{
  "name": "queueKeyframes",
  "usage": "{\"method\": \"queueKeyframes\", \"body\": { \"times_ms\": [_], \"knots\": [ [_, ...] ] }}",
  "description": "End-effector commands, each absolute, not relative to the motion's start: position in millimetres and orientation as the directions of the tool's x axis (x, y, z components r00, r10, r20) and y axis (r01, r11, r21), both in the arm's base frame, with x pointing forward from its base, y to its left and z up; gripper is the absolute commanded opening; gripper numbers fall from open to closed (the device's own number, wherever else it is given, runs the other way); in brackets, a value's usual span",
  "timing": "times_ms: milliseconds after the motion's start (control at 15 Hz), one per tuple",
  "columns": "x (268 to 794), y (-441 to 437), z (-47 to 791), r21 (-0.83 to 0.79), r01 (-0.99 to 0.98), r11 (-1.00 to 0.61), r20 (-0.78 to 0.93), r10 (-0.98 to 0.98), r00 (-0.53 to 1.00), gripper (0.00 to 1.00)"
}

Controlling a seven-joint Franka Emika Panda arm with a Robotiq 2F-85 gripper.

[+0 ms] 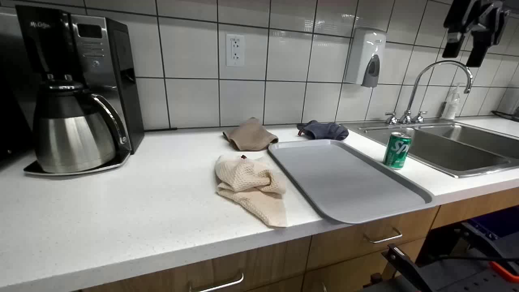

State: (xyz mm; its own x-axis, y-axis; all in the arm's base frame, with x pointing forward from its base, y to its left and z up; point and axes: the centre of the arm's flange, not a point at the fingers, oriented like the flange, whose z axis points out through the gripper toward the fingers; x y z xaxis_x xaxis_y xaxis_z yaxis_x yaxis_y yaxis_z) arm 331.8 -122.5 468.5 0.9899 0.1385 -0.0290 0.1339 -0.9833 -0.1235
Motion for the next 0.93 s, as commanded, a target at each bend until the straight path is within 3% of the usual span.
{"method": "queueKeyframes", "body": {
  "times_ms": [0, 867],
  "knots": [
    [332.0, -122.5, 468.3, -0.124, 0.134, -0.983, -0.029, 0.138, 0.99, 1.0],
    [348.0, -97.1, 442.0, -0.129, 0.157, -0.979, -0.09, 0.169, 0.982, 1.0]
  ]
}}
